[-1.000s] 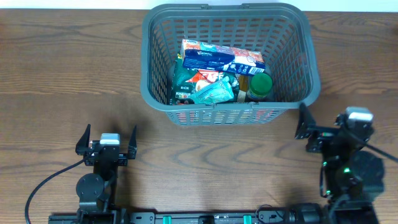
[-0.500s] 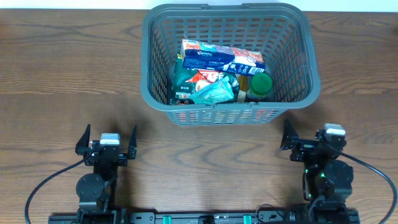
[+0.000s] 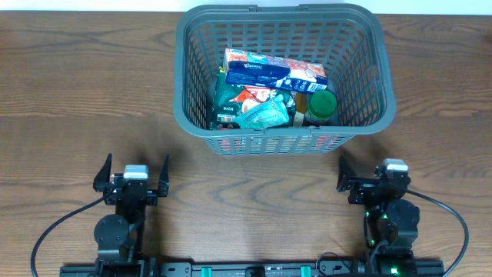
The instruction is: Pack container
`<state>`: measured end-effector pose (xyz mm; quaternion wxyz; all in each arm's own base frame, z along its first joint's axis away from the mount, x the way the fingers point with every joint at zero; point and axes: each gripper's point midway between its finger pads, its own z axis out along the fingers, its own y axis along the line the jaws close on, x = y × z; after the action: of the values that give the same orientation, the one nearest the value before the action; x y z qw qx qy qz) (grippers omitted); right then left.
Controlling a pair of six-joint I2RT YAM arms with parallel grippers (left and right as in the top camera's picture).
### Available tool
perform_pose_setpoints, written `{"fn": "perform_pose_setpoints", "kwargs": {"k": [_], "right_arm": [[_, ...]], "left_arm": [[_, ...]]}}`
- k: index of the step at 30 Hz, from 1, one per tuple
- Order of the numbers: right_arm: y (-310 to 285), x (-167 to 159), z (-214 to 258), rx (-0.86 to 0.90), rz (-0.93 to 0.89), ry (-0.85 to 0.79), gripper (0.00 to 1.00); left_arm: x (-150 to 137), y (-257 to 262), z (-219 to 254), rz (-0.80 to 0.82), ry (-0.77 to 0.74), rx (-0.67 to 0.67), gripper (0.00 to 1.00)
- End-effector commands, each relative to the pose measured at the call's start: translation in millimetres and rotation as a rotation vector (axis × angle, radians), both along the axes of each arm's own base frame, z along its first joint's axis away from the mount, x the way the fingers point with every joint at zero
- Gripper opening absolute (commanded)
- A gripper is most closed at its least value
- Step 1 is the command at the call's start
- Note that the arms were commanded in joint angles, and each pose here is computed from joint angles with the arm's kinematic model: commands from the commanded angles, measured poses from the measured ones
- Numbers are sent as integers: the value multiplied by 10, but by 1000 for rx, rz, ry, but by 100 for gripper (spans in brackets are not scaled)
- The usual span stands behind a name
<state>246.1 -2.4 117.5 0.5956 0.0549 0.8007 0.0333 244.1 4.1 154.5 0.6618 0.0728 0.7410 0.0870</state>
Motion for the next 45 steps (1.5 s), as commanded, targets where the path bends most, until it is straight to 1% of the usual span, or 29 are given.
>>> {"fn": "perform_pose_setpoints", "kwargs": {"k": [1,7,12,45], "right_arm": [[18,2,86,5,14,-46,99],[18,-11,234,-73,33,-111,99],[18,-33,386,-79,31,-178,99],[51,-32,382,-64,47,-179,99]], "left_arm": [[-2,11,-177,2,45,13,99],[-2,11,-177,2,45,13,99],[-2,11,-177,2,45,13,99],[-2,11,-177,2,45,13,99]]}}
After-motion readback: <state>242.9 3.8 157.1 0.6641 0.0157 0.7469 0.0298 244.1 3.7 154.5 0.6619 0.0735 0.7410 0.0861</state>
